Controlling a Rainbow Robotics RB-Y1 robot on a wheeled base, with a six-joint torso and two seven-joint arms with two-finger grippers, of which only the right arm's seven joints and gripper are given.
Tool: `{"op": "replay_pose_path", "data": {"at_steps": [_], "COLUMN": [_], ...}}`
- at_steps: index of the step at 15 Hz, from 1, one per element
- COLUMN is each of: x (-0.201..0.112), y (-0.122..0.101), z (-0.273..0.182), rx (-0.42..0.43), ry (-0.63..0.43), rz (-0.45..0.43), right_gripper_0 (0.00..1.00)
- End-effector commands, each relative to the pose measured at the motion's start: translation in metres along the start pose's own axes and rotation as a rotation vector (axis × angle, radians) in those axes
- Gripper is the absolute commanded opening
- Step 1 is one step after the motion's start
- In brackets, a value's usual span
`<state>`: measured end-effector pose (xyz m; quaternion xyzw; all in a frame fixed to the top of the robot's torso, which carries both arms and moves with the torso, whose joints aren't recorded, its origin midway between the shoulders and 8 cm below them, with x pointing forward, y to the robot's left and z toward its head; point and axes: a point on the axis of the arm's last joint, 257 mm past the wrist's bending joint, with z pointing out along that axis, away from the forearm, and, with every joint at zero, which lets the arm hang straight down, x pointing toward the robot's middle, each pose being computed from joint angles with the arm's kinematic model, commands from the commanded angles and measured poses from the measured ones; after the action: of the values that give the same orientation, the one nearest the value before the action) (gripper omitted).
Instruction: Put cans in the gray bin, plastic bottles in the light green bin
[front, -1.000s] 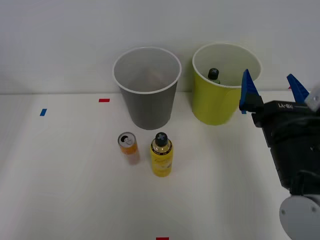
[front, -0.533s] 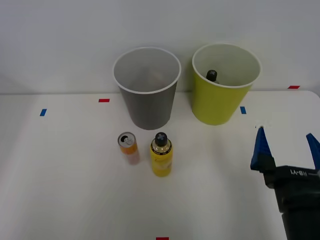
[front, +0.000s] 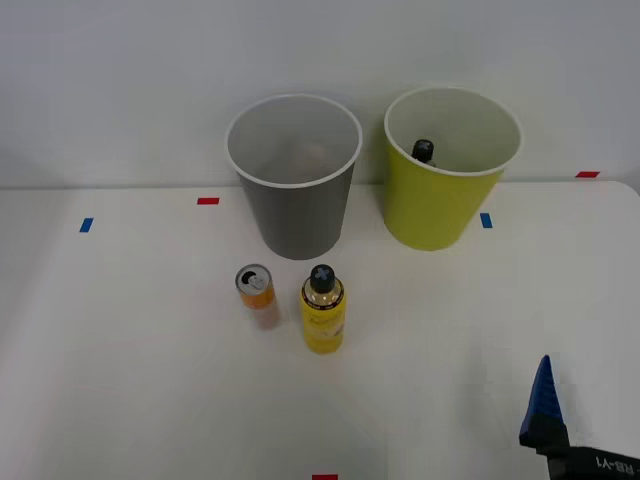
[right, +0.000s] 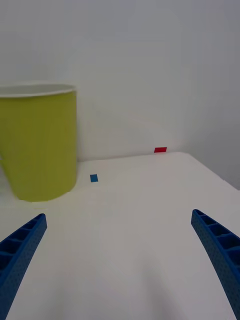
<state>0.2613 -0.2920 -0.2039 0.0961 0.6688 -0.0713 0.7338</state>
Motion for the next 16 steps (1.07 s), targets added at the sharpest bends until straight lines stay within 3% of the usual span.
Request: {"op": "replay_pose_path", "data": {"at_steps": [1,5,10,16], "x": [0.035,0.067,0.068,0.060], "y": [-0.017,-0.030,-0.018,-0.014], "z": [-0.029,-0.063,-0.083,-0.093], "rx": [-0.012,-0.040,-0.063,-0.011], "ry": [0.011,0.015,-0.040,-0.099], "rz": [0.049,0.152,0.168,-0.024], "right_gripper_0": [1.00,1.00,1.00,1.00]}}
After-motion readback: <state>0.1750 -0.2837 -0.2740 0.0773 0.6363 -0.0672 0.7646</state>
